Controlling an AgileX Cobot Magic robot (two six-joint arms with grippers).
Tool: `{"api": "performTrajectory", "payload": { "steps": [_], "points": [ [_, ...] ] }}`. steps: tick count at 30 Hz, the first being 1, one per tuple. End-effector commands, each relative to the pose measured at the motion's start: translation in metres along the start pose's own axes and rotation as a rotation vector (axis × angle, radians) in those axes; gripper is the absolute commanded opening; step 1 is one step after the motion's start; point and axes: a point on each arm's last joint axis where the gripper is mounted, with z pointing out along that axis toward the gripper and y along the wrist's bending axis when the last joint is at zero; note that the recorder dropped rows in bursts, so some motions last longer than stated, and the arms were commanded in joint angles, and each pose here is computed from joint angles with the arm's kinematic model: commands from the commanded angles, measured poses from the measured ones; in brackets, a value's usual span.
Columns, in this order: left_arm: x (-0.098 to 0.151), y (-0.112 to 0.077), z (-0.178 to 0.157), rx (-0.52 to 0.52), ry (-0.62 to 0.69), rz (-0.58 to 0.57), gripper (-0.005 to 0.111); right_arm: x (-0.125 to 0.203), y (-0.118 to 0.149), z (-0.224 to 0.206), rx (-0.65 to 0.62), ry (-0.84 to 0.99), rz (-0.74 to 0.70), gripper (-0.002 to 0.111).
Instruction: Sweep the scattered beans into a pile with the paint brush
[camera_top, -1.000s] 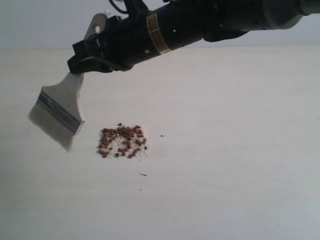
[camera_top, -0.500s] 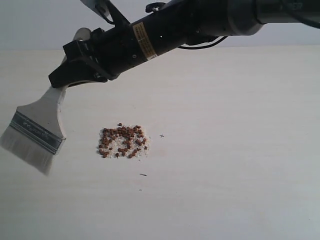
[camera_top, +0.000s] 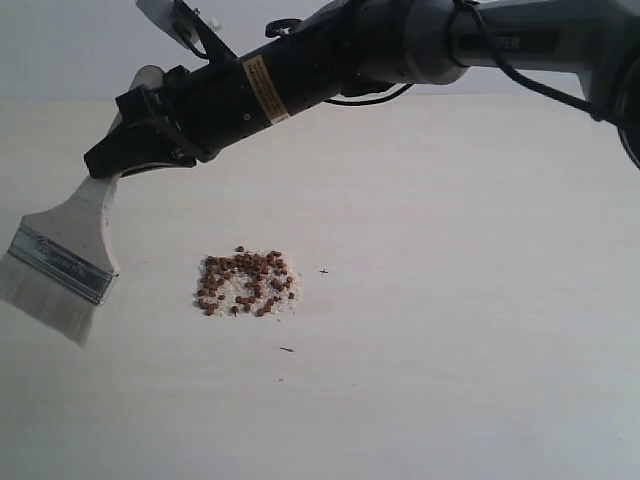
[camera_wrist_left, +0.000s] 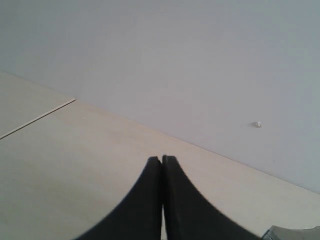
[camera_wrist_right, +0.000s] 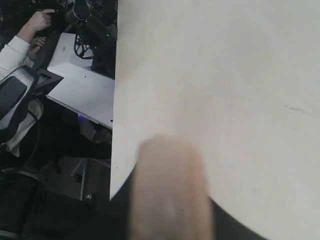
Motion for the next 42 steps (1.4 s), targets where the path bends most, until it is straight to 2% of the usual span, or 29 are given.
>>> {"api": "performTrajectory", "payload": {
  "steps": [1, 3, 5, 13, 25, 34, 42],
  "points": [
    [0.0, 0.001, 0.0, -0.003, -0.004, 0.007, 0.0, -0.014, 0.012, -0.028, -0.062, -0.02, -0.047, 0.0],
    [0.0, 0.001, 0.0, -0.003, -0.004, 0.007, 0.0, -0.019, 0.011, -0.053, -0.077, -0.034, -0.022, 0.0],
    [0.0, 0.001, 0.0, -0.003, -0.004, 0.007, 0.0, -0.026, 0.003, -0.083, -0.035, -0.085, -0.016, 0.0],
    [0.0, 0.001, 0.0, -0.003, -0.004, 0.007, 0.0, -0.005, -0.029, -0.177, 0.11, -0.22, 0.12, 0.0],
    [0.0, 0.001, 0.0, -0.003, -0.004, 0.007, 0.0, 0.031, -0.065, -0.248, 0.221, -0.331, 0.258, 0.0],
    [0.0, 0.001, 0.0, -0.003, -0.004, 0.007, 0.0, 0.048, -0.046, -0.252, 0.247, -0.316, 0.162, 0.0],
    [0.0, 0.001, 0.0, -0.003, -0.004, 0.009, 0.0, 0.049, -0.002, -0.256, 0.256, -0.329, 0.116, 0.0]
  ]
}}
